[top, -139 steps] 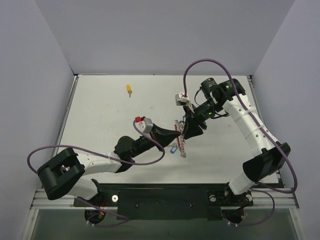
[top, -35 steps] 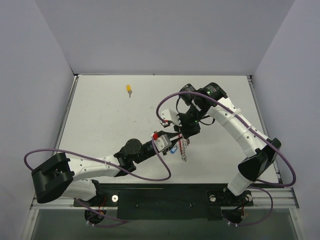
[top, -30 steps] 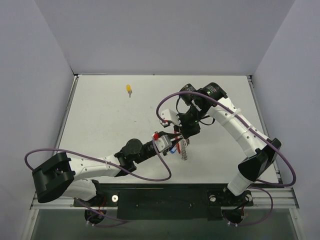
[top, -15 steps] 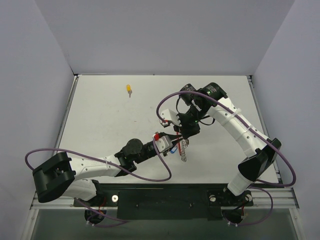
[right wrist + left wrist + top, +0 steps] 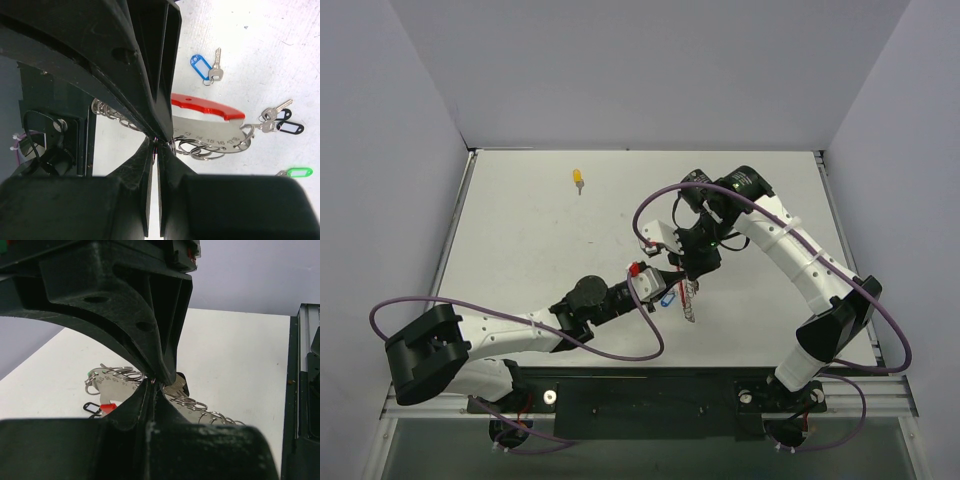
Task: Put the keys on the keyring
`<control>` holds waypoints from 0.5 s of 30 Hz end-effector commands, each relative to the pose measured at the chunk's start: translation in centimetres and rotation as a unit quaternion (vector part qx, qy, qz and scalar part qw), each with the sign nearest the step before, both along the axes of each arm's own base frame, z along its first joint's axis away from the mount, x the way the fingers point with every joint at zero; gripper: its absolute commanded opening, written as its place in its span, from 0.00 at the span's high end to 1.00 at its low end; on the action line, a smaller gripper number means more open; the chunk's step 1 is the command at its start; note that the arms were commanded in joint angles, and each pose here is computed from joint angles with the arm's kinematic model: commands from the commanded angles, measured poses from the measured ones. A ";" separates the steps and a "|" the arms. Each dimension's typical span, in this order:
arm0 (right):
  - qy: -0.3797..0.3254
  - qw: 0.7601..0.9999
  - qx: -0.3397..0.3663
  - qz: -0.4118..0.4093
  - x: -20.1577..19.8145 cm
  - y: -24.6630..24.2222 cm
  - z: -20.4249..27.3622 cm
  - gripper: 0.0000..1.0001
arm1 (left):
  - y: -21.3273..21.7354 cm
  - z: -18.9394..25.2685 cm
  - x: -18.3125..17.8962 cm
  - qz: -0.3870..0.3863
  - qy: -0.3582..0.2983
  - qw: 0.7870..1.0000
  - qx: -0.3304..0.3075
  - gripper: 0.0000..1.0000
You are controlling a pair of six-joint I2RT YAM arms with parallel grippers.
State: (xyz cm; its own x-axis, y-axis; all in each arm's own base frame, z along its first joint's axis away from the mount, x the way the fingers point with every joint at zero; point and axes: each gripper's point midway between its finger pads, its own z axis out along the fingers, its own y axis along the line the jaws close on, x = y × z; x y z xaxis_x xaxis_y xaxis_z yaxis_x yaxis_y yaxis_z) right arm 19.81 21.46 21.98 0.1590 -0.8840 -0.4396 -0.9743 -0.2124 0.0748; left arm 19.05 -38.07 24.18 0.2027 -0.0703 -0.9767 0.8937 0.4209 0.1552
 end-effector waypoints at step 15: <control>0.170 0.977 0.111 -0.072 -5.4 -2.3 4.4 0.56 | 5.7 4.4 2.1 0.052 0.127 0.964 -0.228 1.00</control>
State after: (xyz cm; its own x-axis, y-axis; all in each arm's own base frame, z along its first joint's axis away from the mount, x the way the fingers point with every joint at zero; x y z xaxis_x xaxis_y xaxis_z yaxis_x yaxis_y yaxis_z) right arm 20.59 21.22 23.25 0.0195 -0.8122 -0.5831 -0.9807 -0.1289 0.1467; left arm 20.48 -35.28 23.41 0.0025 -0.2108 -0.9775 0.8644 0.4920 -0.1039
